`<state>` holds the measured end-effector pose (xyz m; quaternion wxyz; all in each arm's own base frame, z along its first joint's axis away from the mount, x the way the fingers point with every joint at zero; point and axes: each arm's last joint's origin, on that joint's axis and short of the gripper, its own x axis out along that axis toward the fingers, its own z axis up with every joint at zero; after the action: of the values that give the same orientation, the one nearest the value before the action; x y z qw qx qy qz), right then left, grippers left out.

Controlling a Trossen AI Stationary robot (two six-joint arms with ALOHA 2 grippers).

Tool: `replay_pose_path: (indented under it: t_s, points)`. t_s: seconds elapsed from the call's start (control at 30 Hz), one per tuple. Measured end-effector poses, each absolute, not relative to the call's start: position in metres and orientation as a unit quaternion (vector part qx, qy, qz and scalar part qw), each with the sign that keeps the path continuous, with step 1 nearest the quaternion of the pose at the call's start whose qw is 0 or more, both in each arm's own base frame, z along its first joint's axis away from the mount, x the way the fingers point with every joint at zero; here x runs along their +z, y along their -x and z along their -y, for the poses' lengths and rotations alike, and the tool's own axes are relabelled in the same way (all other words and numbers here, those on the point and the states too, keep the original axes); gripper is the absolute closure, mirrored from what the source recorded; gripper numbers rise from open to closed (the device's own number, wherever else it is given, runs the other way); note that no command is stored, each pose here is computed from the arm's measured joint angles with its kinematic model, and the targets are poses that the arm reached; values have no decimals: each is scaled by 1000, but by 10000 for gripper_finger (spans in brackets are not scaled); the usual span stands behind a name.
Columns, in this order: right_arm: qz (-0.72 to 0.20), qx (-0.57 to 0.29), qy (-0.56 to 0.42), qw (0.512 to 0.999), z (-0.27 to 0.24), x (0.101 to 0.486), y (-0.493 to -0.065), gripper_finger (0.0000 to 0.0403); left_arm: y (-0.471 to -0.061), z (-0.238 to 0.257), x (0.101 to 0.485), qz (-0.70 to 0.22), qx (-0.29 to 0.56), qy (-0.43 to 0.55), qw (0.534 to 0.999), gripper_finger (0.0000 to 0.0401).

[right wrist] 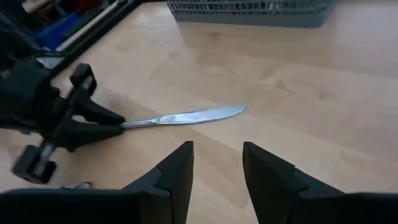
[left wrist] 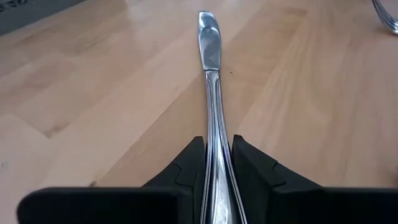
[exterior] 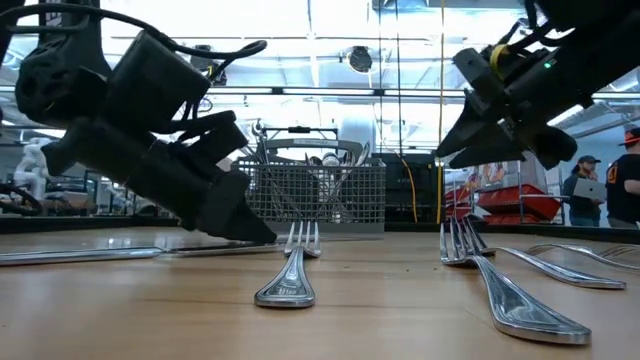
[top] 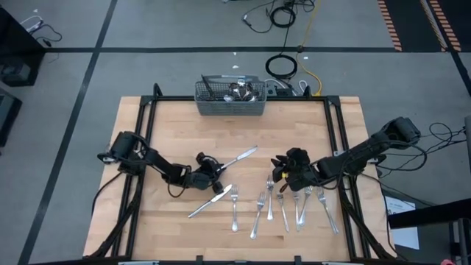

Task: Sort silverware
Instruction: Put the silver knife into the gray utensil holder

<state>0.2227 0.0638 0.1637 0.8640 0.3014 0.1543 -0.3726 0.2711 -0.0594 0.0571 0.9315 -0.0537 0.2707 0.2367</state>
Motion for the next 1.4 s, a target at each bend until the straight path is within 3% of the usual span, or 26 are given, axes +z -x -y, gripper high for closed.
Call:
replay_pose_path:
  t_s: [0.37, 0.63, 0.93, 1.2, 1.4]
  points:
    - [-166, -287, -211, 920, -26, 181, -251, 257, -272, 58, 77, -267, 214, 12, 940, 328]
    - [-223, -162, -124, 953, 7, 187, -264, 257, -272, 55, 84, -270, 209, -9, 940, 328]
    - [-372, -41, 28, 927, 29, 205, -335, 256, -277, 54, 97, -276, 188, -18, 943, 328]
    - [-430, 39, 50, 900, 29, 206, -379, 256, -277, 52, 109, -294, 188, -49, 936, 328]
    - [-479, 37, 56, 875, 30, 196, -377, 256, -279, 52, 115, -282, 197, -54, 938, 328]
